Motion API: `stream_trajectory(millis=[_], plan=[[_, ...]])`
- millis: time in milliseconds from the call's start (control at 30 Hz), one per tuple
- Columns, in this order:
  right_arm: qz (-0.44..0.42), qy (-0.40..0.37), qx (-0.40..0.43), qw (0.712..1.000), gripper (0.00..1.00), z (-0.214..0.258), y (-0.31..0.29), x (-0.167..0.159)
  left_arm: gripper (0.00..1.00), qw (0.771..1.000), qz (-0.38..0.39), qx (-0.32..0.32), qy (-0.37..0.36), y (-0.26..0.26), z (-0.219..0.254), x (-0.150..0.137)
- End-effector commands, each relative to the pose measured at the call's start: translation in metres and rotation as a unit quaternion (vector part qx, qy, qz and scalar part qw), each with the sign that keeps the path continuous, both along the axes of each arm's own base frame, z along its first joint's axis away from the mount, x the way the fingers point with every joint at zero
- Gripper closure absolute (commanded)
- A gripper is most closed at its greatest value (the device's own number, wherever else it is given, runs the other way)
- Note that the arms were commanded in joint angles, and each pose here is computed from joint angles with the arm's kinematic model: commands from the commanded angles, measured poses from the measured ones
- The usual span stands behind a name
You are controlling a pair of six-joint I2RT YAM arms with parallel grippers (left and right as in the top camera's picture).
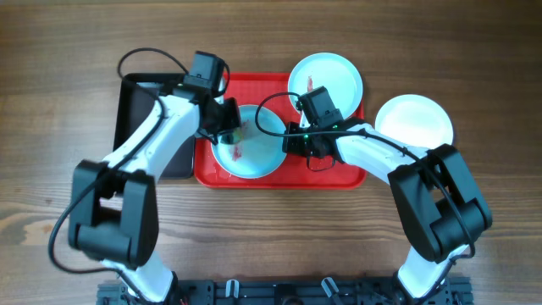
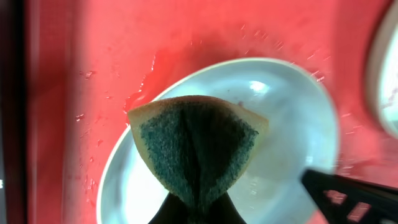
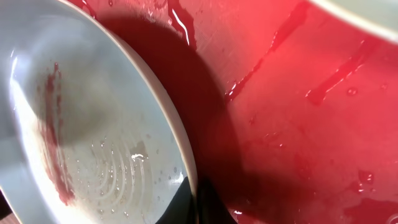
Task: Clean dirty plates on tray and stack at the side
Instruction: 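Move the sponge with the left gripper onto the blue-rimmed plate, then scrub the blue-rimmed plate with the sponge while the right gripper holds its rim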
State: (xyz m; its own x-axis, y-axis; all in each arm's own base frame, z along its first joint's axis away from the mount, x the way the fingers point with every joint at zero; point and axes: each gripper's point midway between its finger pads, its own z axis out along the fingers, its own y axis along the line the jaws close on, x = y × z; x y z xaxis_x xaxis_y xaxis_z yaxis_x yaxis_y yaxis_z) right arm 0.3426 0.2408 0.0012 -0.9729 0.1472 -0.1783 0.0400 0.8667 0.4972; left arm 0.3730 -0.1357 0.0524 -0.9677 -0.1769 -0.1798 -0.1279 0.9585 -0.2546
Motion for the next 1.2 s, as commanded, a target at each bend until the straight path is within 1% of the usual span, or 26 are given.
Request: stream_trajectory(millis=[0, 100, 267, 433, 567, 633, 700, 800, 867, 933, 1000, 1067, 1133, 1167], plan=[[0.003, 0.025, -0.010, 1.000, 0.96, -0.017, -0.004, -0.008, 0.96, 0.997, -0.065, 0.038, 0.014, 0.001, -0.026, -0.004], [0.003, 0.025, -0.010, 1.000, 0.96, -0.017, -0.004, -0.008, 0.96, 0.994, -0.094, 0.046, 0.031, 0.000, -0.042, -0.009], [0.003, 0.025, -0.010, 1.000, 0.95, -0.017, -0.004, -0.008, 0.96, 0.990, -0.108, 0.046, 0.071, 0.001, -0.062, -0.023], [0.003, 0.025, -0.009, 1.000, 0.96, -0.017, -0.004, -0.008, 0.96, 0.975, -0.196, -0.043, 0.100, -0.031, -0.062, -0.047], [0.003, 0.024, -0.009, 1.000, 0.96, -0.017, -0.004, -0.008, 0.96, 0.950, -0.272, -0.122, 0.089, -0.064, -0.050, -0.061], [0.003, 0.024, -0.009, 1.000, 0.96, -0.017, -0.004, -0.008, 0.96, 0.943, -0.293, -0.134, 0.081, -0.074, -0.047, -0.065], [0.003, 0.024, -0.009, 1.000, 0.96, -0.017, -0.004, -0.008, 0.96, 0.942, -0.301, -0.133, 0.069, -0.081, -0.047, -0.062], [0.003, 0.024, -0.009, 1.000, 0.96, -0.017, -0.004, -0.008, 0.96, 0.961, -0.257, -0.090, 0.054, -0.073, -0.055, -0.044], [0.003, 0.024, -0.009, 1.000, 0.96, -0.017, -0.004, -0.008, 0.96, 0.980, -0.191, -0.029, 0.037, -0.055, -0.062, -0.023], [0.003, 0.024, -0.009, 1.000, 0.96, -0.017, -0.004, -0.008, 0.96, 0.992, -0.121, 0.035, 0.010, -0.034, -0.066, -0.001], [0.003, 0.024, -0.010, 1.000, 0.96, -0.017, -0.004, -0.008, 0.96, 0.994, -0.067, 0.084, -0.019, -0.016, -0.065, 0.017], [0.003, 0.024, -0.009, 1.000, 0.96, -0.017, -0.004, -0.008, 0.96, 0.991, -0.013, 0.129, -0.043, 0.002, -0.062, 0.030], [0.003, 0.024, -0.009, 1.000, 0.96, -0.017, -0.004, -0.008, 0.96, 0.984, 0.043, 0.167, -0.055, 0.020, -0.059, 0.034], [0.003, 0.024, -0.009, 1.000, 0.96, -0.017, -0.004, -0.008, 0.96, 0.981, 0.060, 0.176, -0.054, 0.025, -0.059, 0.034]])
